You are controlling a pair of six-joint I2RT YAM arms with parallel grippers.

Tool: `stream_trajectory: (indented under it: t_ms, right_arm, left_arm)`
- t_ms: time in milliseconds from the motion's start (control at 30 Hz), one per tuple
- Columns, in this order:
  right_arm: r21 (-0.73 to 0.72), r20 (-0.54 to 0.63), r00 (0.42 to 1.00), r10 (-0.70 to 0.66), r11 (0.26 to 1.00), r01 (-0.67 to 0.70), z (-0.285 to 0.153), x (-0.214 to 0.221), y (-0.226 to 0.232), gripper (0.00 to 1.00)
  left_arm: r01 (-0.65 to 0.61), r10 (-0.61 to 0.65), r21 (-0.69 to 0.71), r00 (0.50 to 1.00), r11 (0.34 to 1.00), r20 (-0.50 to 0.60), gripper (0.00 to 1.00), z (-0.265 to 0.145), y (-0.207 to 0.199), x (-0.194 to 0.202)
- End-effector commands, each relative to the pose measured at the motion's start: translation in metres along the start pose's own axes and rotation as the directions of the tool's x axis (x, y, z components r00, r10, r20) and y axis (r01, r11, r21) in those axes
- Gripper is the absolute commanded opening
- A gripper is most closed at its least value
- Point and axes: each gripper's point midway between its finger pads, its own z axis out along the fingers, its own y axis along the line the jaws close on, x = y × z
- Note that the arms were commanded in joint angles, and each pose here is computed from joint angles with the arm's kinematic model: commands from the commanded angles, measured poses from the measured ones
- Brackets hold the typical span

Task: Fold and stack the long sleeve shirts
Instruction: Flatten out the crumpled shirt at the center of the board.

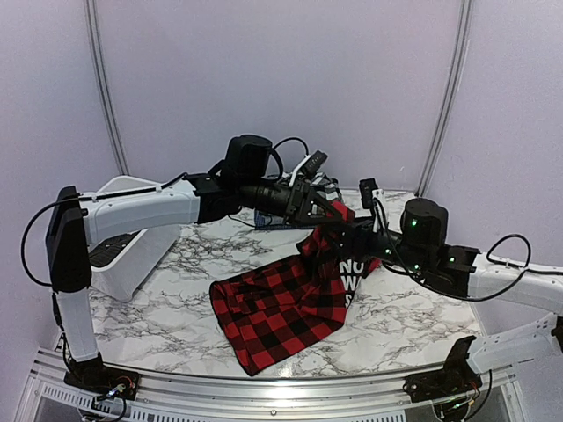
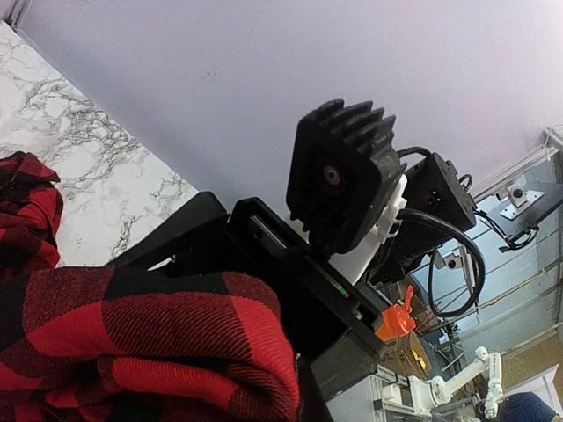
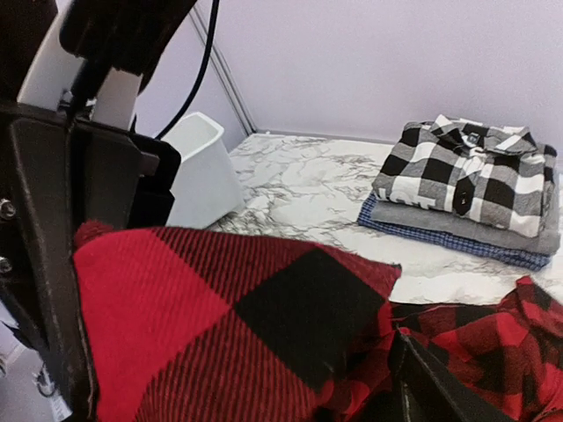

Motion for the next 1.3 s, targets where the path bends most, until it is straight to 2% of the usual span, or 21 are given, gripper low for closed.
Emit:
stream_trajectory:
  t_ms: [0,100,133,200,267,400,533,733,833,1000,1100,1267]
  right_arm:
    - [0.169,0.088,0.995,0.037,0.984,-0.051,0.005,-0.033,-0.021,0.64]
    - [0.411,0.040,0.996,0.086,0.907,-0.095,-0.001,-0.020,-0.063,0.20]
    - [0.482,0.020,0.995,0.093,0.871,-0.091,-0.006,-0.014,-0.076,0.10]
    - [0.575,-0.005,0.994,0.107,0.814,-0.085,-0.017,-0.005,-0.097,0.00]
    - [0.647,-0.009,0.990,0.144,0.756,-0.104,-0.031,0.002,-0.116,0.00]
    - [0.730,0.024,0.980,0.195,0.667,-0.151,-0.061,0.009,-0.145,0.00]
    - [0.799,0.089,0.975,0.206,0.570,-0.193,-0.091,0.004,-0.164,0.00]
    - [0.883,0.160,0.966,0.204,0.408,-0.233,-0.128,-0.008,-0.189,0.00]
    - [0.898,0.193,0.963,0.190,0.362,-0.252,-0.142,-0.018,-0.195,0.00]
    - [0.901,0.219,0.960,0.175,0.342,-0.268,-0.152,-0.025,-0.198,0.00]
    - [0.899,0.223,0.958,0.180,0.342,-0.274,-0.154,-0.023,-0.198,0.00]
    - [0.897,0.229,0.956,0.184,0.343,-0.280,-0.155,-0.022,-0.198,0.00]
  left_arm:
    - [-0.056,0.058,0.069,0.998,0.996,-0.014,0.04,0.002,-0.025,-0.004]
    - [-0.062,0.062,-0.044,0.998,0.997,0.008,0.09,-0.006,-0.007,-0.007]
    - [-0.055,0.057,-0.096,0.998,0.994,0.018,0.13,-0.011,0.002,-0.008]
    - [-0.036,0.051,-0.234,0.997,0.972,0.058,0.23,-0.025,0.026,-0.015]
    - [-0.023,0.054,-0.337,0.995,0.941,0.081,0.31,-0.040,0.043,-0.017]
    - [0.027,0.041,-0.546,0.993,0.837,0.113,0.41,-0.074,0.090,-0.005]
    - [0.067,-0.026,-0.705,0.997,0.706,0.069,0.42,-0.106,0.139,0.031]
    - [0.005,-0.124,-0.881,0.990,0.473,-0.061,0.43,-0.145,0.196,0.095]
    - [-0.023,-0.180,-0.891,0.977,0.453,-0.117,0.42,-0.150,0.208,0.122]
    - [-0.064,-0.248,-0.915,0.953,0.398,-0.175,0.42,-0.160,0.228,0.153]
    - [-0.066,-0.290,-0.898,0.934,0.435,-0.209,0.43,-0.150,0.234,0.169]
    - [-0.092,-0.317,-0.886,0.913,0.454,-0.257,0.45,-0.138,0.240,0.183]
